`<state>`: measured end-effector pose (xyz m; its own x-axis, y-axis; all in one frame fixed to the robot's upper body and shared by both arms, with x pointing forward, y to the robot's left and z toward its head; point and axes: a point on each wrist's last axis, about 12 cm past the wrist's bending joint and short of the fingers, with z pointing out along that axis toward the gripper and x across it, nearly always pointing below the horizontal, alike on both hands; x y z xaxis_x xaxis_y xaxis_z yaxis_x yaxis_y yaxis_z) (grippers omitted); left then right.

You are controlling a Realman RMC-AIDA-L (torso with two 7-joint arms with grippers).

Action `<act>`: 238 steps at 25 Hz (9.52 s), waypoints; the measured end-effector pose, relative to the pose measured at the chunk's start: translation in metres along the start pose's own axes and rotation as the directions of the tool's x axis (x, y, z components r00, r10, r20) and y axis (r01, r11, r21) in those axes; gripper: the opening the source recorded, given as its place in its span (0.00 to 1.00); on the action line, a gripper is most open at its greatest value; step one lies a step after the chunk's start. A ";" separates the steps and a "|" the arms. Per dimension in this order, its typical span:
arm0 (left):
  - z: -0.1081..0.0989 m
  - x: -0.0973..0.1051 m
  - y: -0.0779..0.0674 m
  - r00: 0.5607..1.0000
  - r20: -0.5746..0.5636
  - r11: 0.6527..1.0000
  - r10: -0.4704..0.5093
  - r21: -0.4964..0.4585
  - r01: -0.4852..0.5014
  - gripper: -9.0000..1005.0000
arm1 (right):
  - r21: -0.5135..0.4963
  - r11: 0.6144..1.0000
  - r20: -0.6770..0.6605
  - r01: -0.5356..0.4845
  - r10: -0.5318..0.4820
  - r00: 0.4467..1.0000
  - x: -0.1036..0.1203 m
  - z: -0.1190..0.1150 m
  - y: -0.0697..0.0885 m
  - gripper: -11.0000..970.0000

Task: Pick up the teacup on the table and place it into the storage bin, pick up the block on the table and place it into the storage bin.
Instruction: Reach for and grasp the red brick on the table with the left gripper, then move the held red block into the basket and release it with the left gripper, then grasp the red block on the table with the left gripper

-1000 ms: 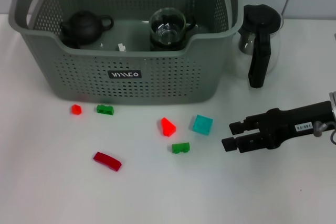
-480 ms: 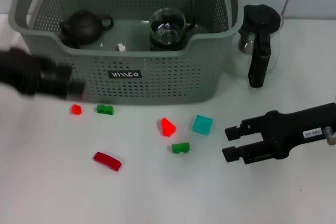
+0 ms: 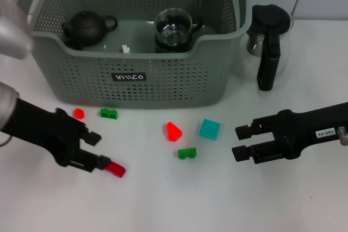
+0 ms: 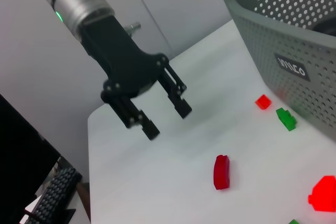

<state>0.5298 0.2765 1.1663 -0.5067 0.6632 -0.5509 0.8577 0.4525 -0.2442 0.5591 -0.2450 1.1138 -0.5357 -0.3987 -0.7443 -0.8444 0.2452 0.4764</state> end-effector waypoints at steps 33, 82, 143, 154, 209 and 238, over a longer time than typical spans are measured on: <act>0.072 -0.026 0.003 0.888 -0.348 0.930 0.301 -0.099 -0.354 0.58 | 0.033 0.999 0.007 -0.041 0.041 0.999 0.003 0.002 -0.004 0.74; 0.096 -0.043 0.001 0.895 -0.386 0.938 0.223 -0.166 -0.306 0.58 | 0.037 0.997 0.010 -0.062 0.062 0.998 0.008 0.000 -0.004 0.74; 0.060 -0.184 0.081 0.992 0.016 0.824 0.126 -0.559 -0.095 0.19 | 0.046 0.998 0.027 -0.040 0.039 0.999 -0.003 -0.002 -0.006 0.74; 0.058 -0.179 0.081 0.998 0.018 0.844 0.059 -0.535 -0.040 0.25 | 0.051 0.998 0.036 -0.032 0.030 0.999 -0.004 -0.004 -0.006 0.74; 0.056 -0.031 0.003 0.975 0.124 0.983 0.183 0.000 -0.184 0.65 | 0.049 0.997 0.036 -0.055 0.053 0.998 0.000 -0.004 -0.006 0.74; 0.121 -0.067 0.004 0.969 0.029 0.964 0.244 -0.117 -0.240 0.65 | 0.124 0.990 -0.091 -0.060 0.071 0.993 0.013 -0.017 -0.014 0.74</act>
<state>0.5775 0.1617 1.1060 -0.2789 0.7360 -0.6169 0.9377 0.3473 -0.0097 0.5638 -0.2689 1.1052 -0.5917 -0.4589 -0.6628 -0.8052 0.3764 0.4583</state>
